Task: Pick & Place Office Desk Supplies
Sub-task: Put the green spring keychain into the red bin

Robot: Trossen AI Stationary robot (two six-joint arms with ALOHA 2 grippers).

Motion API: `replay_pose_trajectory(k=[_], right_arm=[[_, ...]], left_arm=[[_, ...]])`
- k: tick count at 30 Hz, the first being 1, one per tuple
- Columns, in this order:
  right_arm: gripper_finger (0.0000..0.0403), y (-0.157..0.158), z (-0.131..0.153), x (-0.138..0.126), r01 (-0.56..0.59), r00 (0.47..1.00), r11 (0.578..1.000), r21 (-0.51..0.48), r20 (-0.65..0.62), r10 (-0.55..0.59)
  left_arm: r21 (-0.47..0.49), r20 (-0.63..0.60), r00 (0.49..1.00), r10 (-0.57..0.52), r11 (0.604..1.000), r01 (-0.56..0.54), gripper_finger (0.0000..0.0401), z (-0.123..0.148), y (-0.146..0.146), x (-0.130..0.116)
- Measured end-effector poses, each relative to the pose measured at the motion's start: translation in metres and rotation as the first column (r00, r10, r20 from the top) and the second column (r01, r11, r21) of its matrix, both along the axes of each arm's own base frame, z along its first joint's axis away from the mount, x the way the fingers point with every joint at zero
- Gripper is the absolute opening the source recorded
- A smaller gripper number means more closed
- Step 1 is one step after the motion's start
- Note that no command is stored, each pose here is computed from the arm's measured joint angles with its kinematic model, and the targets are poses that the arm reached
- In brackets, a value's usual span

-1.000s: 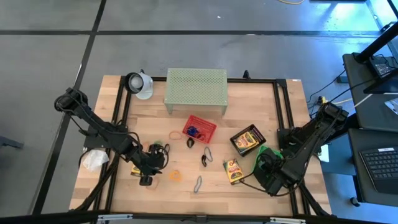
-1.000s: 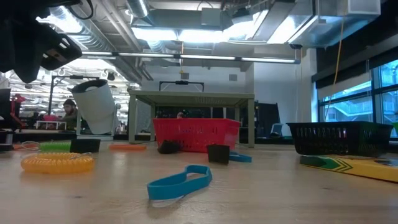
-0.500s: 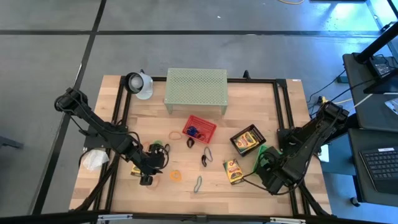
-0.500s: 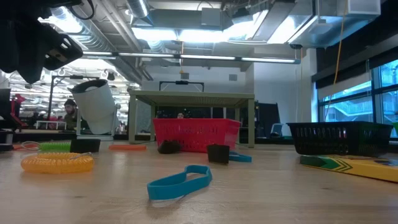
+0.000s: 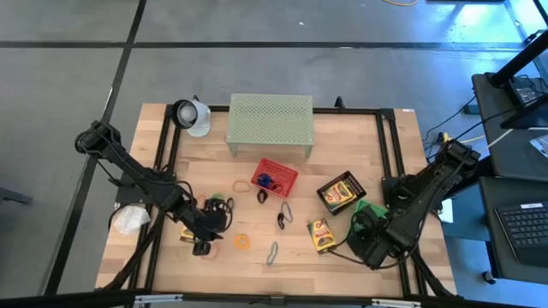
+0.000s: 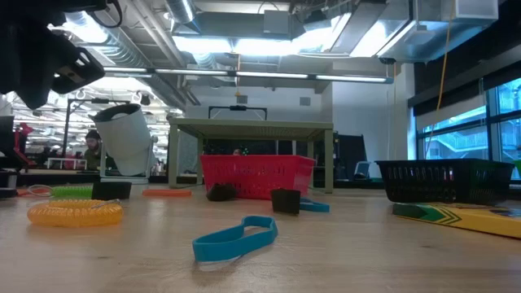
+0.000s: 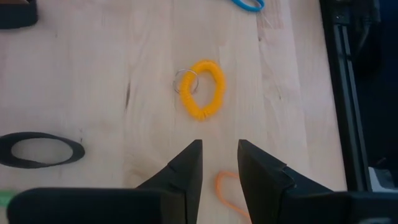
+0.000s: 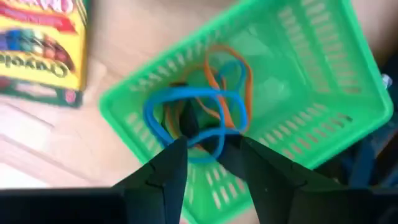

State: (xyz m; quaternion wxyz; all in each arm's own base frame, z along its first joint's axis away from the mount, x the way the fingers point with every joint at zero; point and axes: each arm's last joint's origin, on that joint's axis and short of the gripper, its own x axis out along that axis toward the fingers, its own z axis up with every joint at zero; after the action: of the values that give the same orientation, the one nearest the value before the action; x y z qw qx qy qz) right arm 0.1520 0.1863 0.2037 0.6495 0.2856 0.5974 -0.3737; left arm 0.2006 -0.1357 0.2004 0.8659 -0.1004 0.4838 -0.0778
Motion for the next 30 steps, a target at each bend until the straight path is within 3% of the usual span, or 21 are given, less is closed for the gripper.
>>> replay_pose_trajectory(k=[6,11,15,20,25,30], right_arm=[[0.0146,-0.009,0.002,-0.005,0.062,0.998,0.991,-0.122,0.002,-0.062],[0.0146,-0.008,0.006,-0.001,0.065,0.986,0.978,-0.197,0.166,-0.032],[0.0146,0.003,0.019,0.010,0.033,0.918,0.973,-0.229,0.392,0.061],[0.0146,0.015,0.042,0.026,-0.034,0.808,0.959,-0.282,0.556,0.192],[0.0146,0.019,0.065,0.039,-0.071,0.691,0.880,-0.470,0.613,0.384],[0.0145,0.013,0.078,0.049,-0.068,0.661,0.797,-0.599,0.571,0.486]], left_arm=[[0.048,0.032,0.999,0.025,0.998,-0.026,0.0095,0.000,0.003,0.002],[0.172,0.091,0.992,0.086,0.980,-0.100,0.0095,0.000,0.013,0.007],[0.229,0.043,0.988,0.152,0.961,-0.157,0.0100,-0.009,0.028,0.014],[0.179,-0.058,0.971,0.231,0.959,-0.218,0.0130,-0.020,0.047,0.026],[0.119,-0.148,0.925,0.350,0.935,-0.335,0.0157,-0.028,0.066,0.033],[0.118,-0.255,0.867,0.428,0.904,-0.411,0.0159,-0.037,0.083,0.035]])
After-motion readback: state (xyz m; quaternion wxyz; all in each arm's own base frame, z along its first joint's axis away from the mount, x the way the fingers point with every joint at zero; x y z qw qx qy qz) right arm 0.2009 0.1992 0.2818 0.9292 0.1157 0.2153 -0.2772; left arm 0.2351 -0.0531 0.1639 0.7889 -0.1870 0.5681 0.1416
